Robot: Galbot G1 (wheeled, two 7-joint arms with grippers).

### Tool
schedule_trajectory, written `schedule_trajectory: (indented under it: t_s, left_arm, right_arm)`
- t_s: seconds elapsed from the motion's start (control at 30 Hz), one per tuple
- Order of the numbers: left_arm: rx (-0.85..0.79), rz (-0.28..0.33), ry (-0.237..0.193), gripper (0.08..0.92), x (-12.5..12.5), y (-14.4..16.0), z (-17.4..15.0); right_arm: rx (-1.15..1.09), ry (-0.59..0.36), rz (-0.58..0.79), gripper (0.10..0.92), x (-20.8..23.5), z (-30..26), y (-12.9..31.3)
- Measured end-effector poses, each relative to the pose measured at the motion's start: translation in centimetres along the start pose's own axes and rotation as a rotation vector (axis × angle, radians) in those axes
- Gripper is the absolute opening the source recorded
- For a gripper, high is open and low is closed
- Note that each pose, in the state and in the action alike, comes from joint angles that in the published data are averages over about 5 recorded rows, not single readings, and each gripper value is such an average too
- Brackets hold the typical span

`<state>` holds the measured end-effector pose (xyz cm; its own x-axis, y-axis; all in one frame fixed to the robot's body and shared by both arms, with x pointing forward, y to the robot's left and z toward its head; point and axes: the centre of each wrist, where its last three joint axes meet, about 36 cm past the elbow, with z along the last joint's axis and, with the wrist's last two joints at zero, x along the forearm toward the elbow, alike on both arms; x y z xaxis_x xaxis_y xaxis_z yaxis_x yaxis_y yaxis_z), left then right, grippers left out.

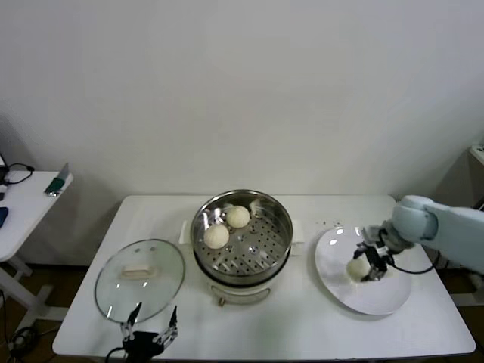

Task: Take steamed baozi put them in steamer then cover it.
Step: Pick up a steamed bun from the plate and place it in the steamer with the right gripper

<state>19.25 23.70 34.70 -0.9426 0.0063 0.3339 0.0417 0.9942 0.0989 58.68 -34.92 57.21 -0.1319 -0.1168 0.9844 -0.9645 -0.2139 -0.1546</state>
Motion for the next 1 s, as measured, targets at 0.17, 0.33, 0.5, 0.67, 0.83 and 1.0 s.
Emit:
schedule_trajectory:
  t_s: [0.17,0.33,0.5,0.67,0.83,1.0]
  left_arm:
    - [-0.004,-0.001,0.001,0.823,0.1,-0.1,0.1]
    - [-0.005,-0.003,-0.001,0.823,0.1,0.0,0.1]
    - [-0.003,-0.012,-0.007,0.823,0.3,0.1,-0.1]
    - [-0.002,-0.020,-0.009,0.823,0.4,0.3,-0.1]
    - [0.002,-0.027,-0.013,0.823,0.5,0.5,-0.3]
    - [0.003,-0.029,-0.013,0.823,0.4,0.6,-0.3]
  right_arm:
    - [0.230,-0.024,0.068,0.651,7.6,-5.8,-4.5]
    - [0.485,-0.034,0.125,0.653,13.4,-13.7,-7.1]
    - [0.722,-0.026,0.132,0.652,15.5,-21.6,-7.7]
    - [0.912,-0.005,0.088,0.649,14.0,-27.8,-7.4]
    - [1.038,0.007,0.035,0.648,11.1,-31.5,-6.6]
    - [1.105,0.015,-0.012,0.646,8.1,-33.1,-5.7]
